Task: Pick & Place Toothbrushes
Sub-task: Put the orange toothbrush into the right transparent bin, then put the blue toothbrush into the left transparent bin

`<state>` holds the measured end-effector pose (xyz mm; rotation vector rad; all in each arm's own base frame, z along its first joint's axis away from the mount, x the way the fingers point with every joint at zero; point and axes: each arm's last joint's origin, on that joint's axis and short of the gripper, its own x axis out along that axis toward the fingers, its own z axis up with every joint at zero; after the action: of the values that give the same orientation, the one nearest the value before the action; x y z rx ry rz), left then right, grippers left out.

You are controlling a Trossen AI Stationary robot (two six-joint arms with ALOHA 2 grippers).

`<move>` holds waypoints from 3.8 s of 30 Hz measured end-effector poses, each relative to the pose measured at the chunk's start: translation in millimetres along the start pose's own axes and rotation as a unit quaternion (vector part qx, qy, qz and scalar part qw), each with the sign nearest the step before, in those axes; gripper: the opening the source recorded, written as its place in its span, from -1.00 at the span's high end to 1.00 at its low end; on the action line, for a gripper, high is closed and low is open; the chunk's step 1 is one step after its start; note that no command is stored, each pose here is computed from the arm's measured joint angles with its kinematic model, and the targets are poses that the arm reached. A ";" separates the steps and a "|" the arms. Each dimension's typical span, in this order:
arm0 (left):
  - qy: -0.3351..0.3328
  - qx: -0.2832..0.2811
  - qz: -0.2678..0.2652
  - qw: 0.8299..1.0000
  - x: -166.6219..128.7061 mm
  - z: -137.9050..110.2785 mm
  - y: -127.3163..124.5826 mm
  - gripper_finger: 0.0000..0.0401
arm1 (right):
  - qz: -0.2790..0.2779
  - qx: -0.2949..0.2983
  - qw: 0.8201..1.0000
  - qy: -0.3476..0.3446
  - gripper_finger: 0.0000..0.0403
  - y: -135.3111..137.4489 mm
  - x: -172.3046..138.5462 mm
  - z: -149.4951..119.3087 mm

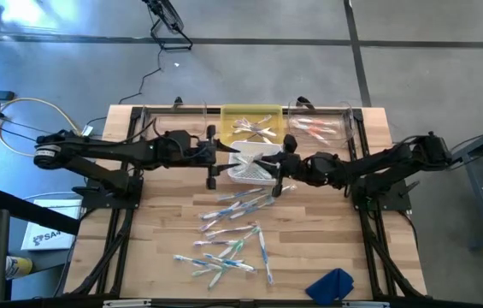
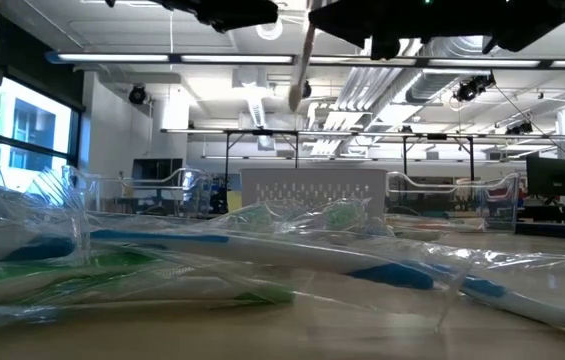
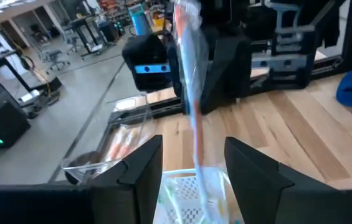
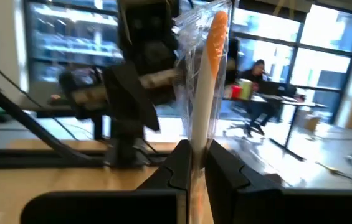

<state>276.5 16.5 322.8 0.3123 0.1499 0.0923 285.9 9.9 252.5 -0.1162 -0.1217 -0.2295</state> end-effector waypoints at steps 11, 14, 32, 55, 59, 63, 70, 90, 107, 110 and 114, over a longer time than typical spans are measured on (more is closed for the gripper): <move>0.009 0.012 -0.003 1.000 -29.7 10.1 5.0 0.16 | -0.169 -0.080 0.980 0.070 0.91 -19.9 -23.5 21.8; 0.005 0.012 -0.002 1.000 -39.8 14.1 6.9 0.16 | -0.226 -0.100 0.964 0.095 0.91 -32.0 -31.1 26.8; 0.005 0.026 -0.017 1.000 -67.6 20.3 9.9 0.16 | -0.364 -0.116 0.885 0.265 0.91 -136.3 -47.4 -6.7; 0.020 0.026 -0.020 0.999 -66.3 17.2 8.9 0.16 | -0.383 -0.049 0.799 0.461 0.91 -188.3 -85.8 -50.5; 0.020 0.026 -0.021 0.999 -66.3 17.2 8.9 0.16 | -0.371 -0.053 0.781 0.499 0.91 -191.2 -81.8 -68.9; 0.021 0.026 -0.021 0.999 -66.3 17.0 8.8 0.16 | -0.357 -0.062 0.766 0.531 0.91 -192.1 -78.9 -84.0; 0.021 0.026 -0.021 0.999 -66.3 16.9 8.8 0.16 | -0.357 -0.063 0.765 0.532 0.62 -193.8 -75.5 -90.3; 0.025 0.026 -0.017 0.999 -66.4 16.4 9.0 0.16 | -0.293 -0.101 0.852 0.421 0.40 -155.5 -69.0 -35.7; 0.043 0.028 -0.013 0.999 -66.6 13.4 8.6 0.16 | -0.113 0.037 0.962 0.247 0.55 -104.3 -55.9 3.0; 0.047 0.028 -0.014 0.998 -66.7 12.7 8.3 0.16 | -0.066 0.049 0.971 0.224 0.60 -95.1 -52.8 7.3; 0.050 0.028 -0.013 0.998 -66.6 12.1 8.3 0.16 | -0.016 0.053 0.979 0.195 0.68 -82.8 -49.7 13.4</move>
<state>212.3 13.2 345.6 0.3621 0.2561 0.0776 217.0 -57.6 267.5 0.0386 0.2540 -0.2730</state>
